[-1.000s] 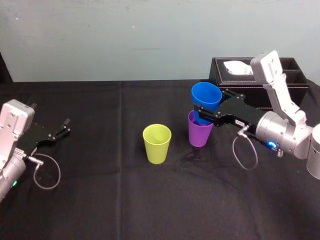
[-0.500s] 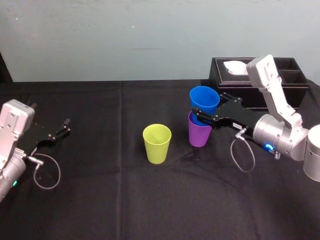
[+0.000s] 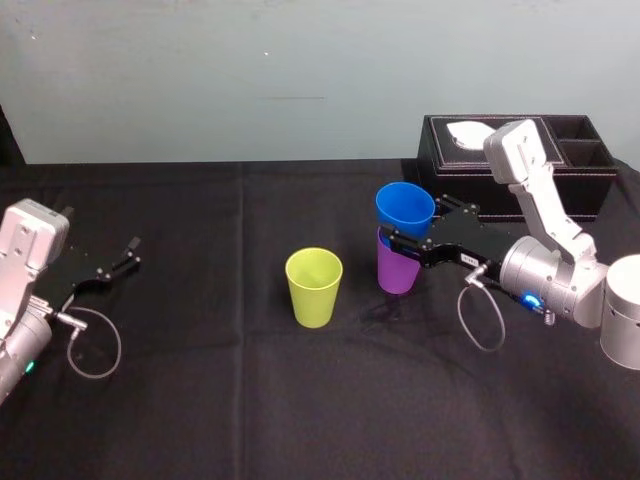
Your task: Stack the three plastic cups sequentially using one hand.
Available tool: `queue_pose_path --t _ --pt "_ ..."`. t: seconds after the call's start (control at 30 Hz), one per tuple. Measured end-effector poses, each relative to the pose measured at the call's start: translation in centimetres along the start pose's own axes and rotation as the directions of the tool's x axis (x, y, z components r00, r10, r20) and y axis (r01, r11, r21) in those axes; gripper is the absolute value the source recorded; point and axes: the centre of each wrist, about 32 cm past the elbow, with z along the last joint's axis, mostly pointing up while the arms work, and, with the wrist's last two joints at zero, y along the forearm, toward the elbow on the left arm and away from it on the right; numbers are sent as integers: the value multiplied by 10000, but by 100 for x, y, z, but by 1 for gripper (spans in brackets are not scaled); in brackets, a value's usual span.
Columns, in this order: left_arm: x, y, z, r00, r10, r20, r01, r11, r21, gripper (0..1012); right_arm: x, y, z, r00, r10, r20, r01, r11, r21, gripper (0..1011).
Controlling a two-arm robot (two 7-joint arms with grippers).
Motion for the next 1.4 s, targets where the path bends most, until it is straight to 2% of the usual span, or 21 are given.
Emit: queue_pose_path --t 0.53,0.83,0.87,0.93,1.4 --pt "0 0 0 10000 -1 0 1 10000 0 1010 -7 7 -40 10000 -28 -26 28 10000 -80 729" --pt "0 0 0 10000 -1 0 1 10000 0 1010 -5 5 -36 10000 -35 -19 34 10000 -72 926" --pt "0 0 0 10000 -1 0 1 10000 0 1010 -5 5 -36 10000 -36 -19 36 10000 -72 978" --pt "0 0 0 10000 -1 0 1 10000 1 1010 -5 5 -35 10000 -37 -17 37 10000 -70 1002" --pt "0 0 0 10000 -1 0 1 10000 0 1010 -5 4 -33 10000 -36 -20 36 10000 -63 1003"
